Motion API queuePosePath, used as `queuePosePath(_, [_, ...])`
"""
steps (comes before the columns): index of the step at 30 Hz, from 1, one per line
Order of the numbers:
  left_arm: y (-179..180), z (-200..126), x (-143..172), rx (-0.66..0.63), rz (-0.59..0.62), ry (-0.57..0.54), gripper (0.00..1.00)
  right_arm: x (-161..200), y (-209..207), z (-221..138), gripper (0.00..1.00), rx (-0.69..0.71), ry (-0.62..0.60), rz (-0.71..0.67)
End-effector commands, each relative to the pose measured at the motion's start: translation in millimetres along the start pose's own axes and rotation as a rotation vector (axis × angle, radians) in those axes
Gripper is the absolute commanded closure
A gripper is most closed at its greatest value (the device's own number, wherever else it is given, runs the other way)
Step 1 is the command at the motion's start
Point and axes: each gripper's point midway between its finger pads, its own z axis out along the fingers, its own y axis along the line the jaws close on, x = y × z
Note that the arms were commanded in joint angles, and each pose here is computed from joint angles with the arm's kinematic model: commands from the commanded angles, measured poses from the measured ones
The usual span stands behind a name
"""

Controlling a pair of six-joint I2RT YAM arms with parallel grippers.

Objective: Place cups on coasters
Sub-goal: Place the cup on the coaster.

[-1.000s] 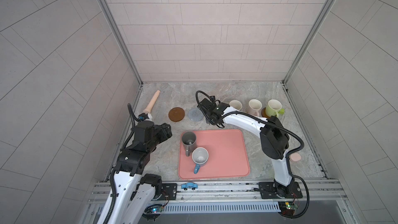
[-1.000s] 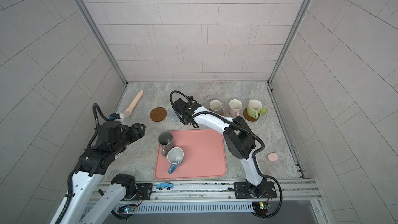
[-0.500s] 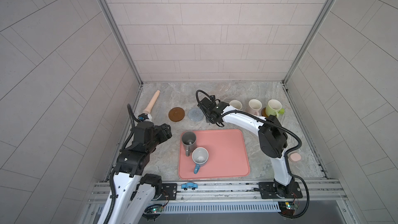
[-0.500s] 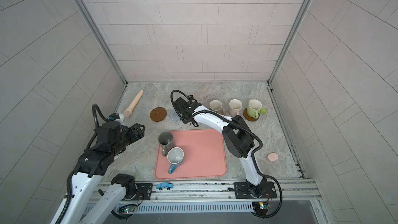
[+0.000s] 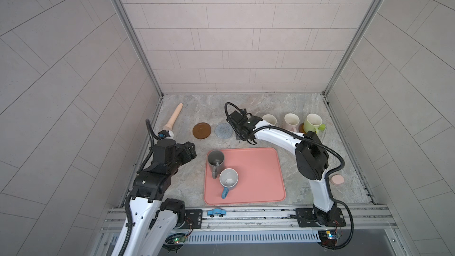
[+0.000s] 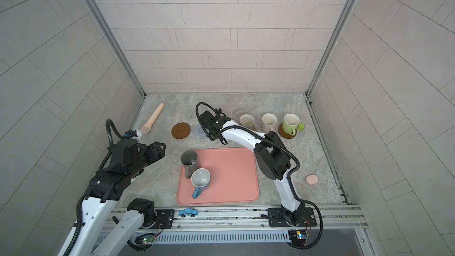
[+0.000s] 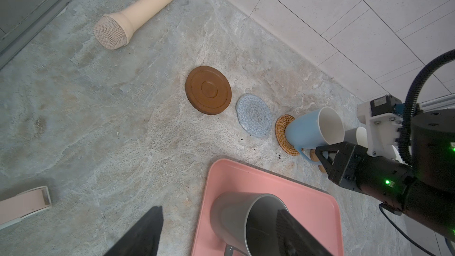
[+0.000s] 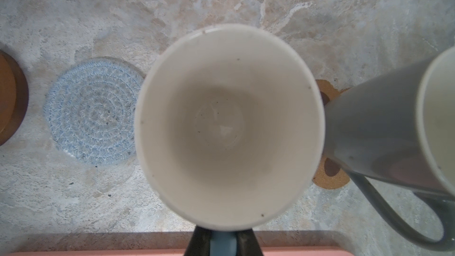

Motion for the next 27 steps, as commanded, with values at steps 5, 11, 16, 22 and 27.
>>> queuePosePath(5, [0.0,-7.7,-6.1,-0.004,0.005,-0.024,0.21,-9.9,0.8,0.8,0.91,0.003,-0.035,0.037])
queuePosePath(11, [-0.2,-8.8,-6.6,-0.003,0.007,-0.026,0.21,-8.9,1.1,0.8,0.87,0.002,-0.032,0.041])
queuePosePath(16, [1.0,-9.4,-5.5,-0.006,0.007,-0.025,0.20,-9.3,-0.5,-0.8,0.83,0.004,-0.034,0.042])
queuePosePath(22, [2.0,-11.3,-6.1,-0.009,0.007,-0.033,0.20,-10.0,-0.7,-2.1,0.79,0.003,-0.035,0.046])
queuePosePath(27, [2.7,-11.4,-5.8,-0.012,0.006,-0.033,0.20,-10.2,-1.0,-3.9,0.77,-0.001,-0.037,0.049])
